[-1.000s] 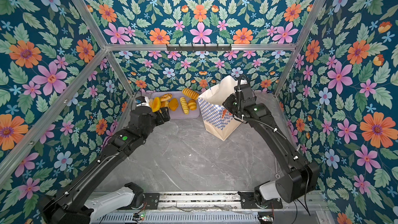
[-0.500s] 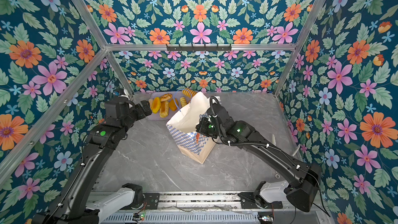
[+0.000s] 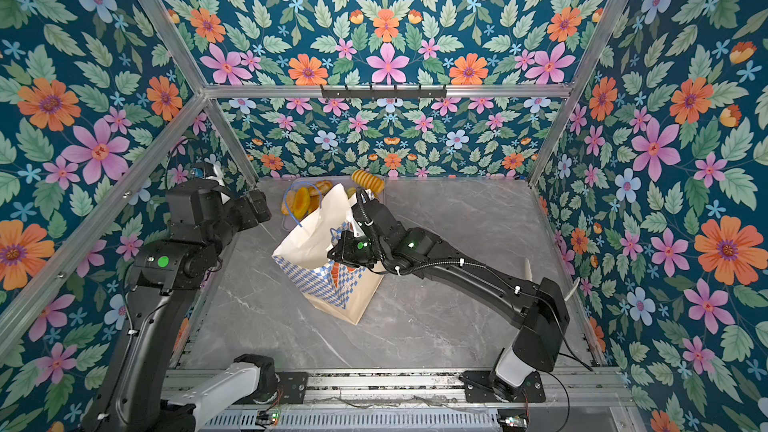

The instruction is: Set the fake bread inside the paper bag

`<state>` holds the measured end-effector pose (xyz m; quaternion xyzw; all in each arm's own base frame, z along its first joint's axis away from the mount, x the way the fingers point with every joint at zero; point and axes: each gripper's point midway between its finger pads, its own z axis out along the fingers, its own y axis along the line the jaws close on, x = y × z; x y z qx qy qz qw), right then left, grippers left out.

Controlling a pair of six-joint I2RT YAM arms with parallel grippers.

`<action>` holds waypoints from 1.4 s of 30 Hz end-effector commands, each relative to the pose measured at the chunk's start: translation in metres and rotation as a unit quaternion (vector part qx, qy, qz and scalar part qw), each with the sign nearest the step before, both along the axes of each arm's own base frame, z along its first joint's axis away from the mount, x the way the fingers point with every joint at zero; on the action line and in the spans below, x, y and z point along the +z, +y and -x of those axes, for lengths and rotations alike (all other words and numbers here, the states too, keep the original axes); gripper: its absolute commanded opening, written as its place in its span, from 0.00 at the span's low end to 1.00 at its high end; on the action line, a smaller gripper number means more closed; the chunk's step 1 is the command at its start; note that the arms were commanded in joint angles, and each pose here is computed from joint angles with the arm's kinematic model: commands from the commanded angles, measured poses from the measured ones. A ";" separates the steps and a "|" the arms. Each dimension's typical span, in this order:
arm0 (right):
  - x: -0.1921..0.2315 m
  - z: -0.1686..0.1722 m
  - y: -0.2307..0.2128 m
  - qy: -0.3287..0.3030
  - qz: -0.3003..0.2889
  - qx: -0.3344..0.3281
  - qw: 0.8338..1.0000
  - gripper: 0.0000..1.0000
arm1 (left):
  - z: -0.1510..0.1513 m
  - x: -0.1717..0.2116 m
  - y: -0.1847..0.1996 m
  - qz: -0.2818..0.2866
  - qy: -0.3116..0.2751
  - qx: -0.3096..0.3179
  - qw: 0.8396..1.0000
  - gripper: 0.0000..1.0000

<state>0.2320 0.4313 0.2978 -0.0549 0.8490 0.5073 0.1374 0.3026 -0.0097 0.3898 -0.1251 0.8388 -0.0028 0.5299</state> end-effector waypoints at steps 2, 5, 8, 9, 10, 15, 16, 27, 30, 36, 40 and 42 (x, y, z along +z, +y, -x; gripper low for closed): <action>0.031 0.008 0.017 -0.032 -0.067 0.051 0.996 0.01 | 0.002 0.000 0.005 -0.016 0.007 0.004 1.000 1.00; 0.032 0.015 0.016 -0.039 -0.069 0.070 0.994 0.02 | 0.004 -0.004 0.007 -0.024 0.019 0.007 0.999 1.00; 0.023 0.017 0.011 -0.036 -0.057 0.069 0.995 0.05 | 0.004 -0.009 0.008 -0.026 0.029 0.007 0.999 1.00; 0.019 0.017 0.010 -0.034 -0.053 0.068 0.996 0.07 | 0.003 -0.011 0.007 -0.025 0.032 0.005 0.999 0.99; 0.015 0.018 0.009 -0.031 -0.049 0.068 0.996 0.10 | 0.003 -0.013 0.006 -0.024 0.035 0.003 0.999 1.00; -0.002 0.019 -0.005 -0.029 -0.021 0.051 0.998 0.35 | 0.003 -0.017 0.003 -0.020 0.045 -0.005 0.999 1.00; -0.002 0.019 -0.009 -0.034 -0.017 0.046 0.998 0.43 | 0.004 -0.016 0.003 -0.021 0.046 -0.005 0.999 1.00; 0.022 0.026 -0.066 -0.099 0.028 -0.009 0.995 0.69 | 0.019 -0.008 0.011 -0.041 0.072 0.003 0.997 1.00; 0.033 0.025 -0.087 -0.125 0.052 -0.033 0.990 0.62 | 0.026 -0.004 0.015 -0.047 0.075 0.010 0.996 1.00; 0.041 -0.009 -0.143 -0.148 0.135 -0.114 0.973 0.41 | 0.040 -0.001 0.026 -0.060 0.085 0.030 0.994 0.98; 0.028 -0.043 -0.169 -0.112 0.152 -0.145 0.971 0.44 | 0.051 -0.010 0.032 -0.069 0.103 0.041 0.991 0.97; 0.018 -0.057 -0.177 -0.101 0.174 -0.151 0.968 0.49 | 0.055 -0.020 0.029 -0.062 0.115 0.034 0.991 0.95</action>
